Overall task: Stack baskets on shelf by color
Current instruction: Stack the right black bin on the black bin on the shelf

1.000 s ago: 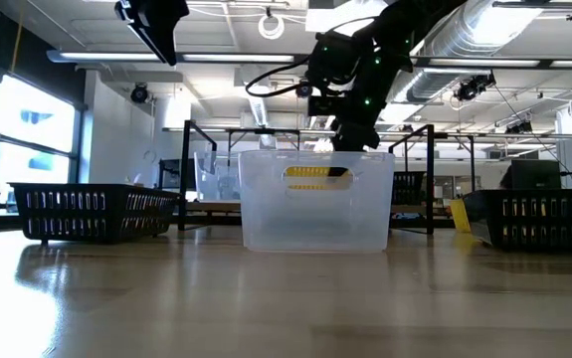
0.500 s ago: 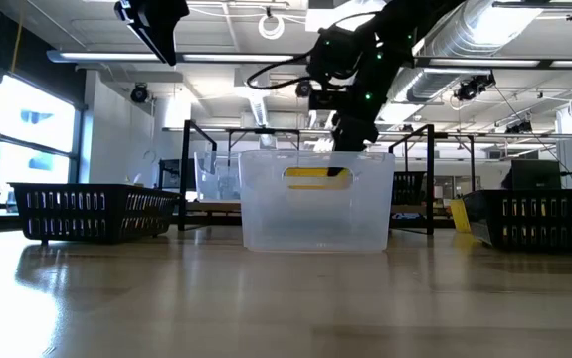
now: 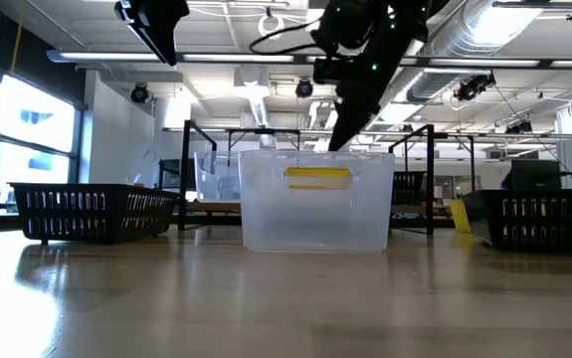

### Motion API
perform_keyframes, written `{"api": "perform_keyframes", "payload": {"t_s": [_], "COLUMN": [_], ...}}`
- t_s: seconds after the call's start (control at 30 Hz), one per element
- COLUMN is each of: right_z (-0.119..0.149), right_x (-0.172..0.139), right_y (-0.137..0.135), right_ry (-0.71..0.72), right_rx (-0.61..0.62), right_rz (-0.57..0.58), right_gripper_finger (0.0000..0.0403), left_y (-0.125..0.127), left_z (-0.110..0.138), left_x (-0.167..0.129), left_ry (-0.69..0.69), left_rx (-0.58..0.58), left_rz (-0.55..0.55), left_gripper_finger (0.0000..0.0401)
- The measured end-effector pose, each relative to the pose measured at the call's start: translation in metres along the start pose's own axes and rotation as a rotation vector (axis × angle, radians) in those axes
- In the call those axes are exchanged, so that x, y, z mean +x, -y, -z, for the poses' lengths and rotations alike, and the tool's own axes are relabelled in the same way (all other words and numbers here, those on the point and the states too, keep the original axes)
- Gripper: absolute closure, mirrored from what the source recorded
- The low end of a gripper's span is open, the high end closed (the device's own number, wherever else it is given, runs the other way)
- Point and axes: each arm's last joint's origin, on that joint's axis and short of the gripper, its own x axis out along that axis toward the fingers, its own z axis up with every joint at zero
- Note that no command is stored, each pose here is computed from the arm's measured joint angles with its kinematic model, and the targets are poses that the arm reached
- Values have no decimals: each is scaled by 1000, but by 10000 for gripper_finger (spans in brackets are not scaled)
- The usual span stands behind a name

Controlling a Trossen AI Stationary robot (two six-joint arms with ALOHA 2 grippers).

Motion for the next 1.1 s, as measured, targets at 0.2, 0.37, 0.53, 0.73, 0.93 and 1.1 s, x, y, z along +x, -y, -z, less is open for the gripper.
{"api": "perform_keyframes", "payload": {"t_s": [0.2,0.37,0.53,0.73,0.93,1.1], "right_z": [2,4,11,25,37,45], "right_x": [-30,-56,-76,-87,-95,-104], "right_y": [-15,-27,-41,-67,-95,-117], "right_ry": [17,52,21,-132,-262,-320], "right_rx": [137,263,355,414,429,406], "right_rz": [-23,-63,-119,-232,-293,-325], "right_gripper_finger": [336,336,336,336,336,336], "left_y": [1,1,3,6,8,9], "left_z": [0,0,1,1,2,2], "left_x": [0,0,0,-1,-1,-2], "left_ry": [-4,-9,-24,-46,-62,-67], "left_rx": [-1,-2,-2,-1,0,1], "left_rz": [22,46,107,204,275,296], "left_gripper_finger": [243,243,243,243,243,243]}}
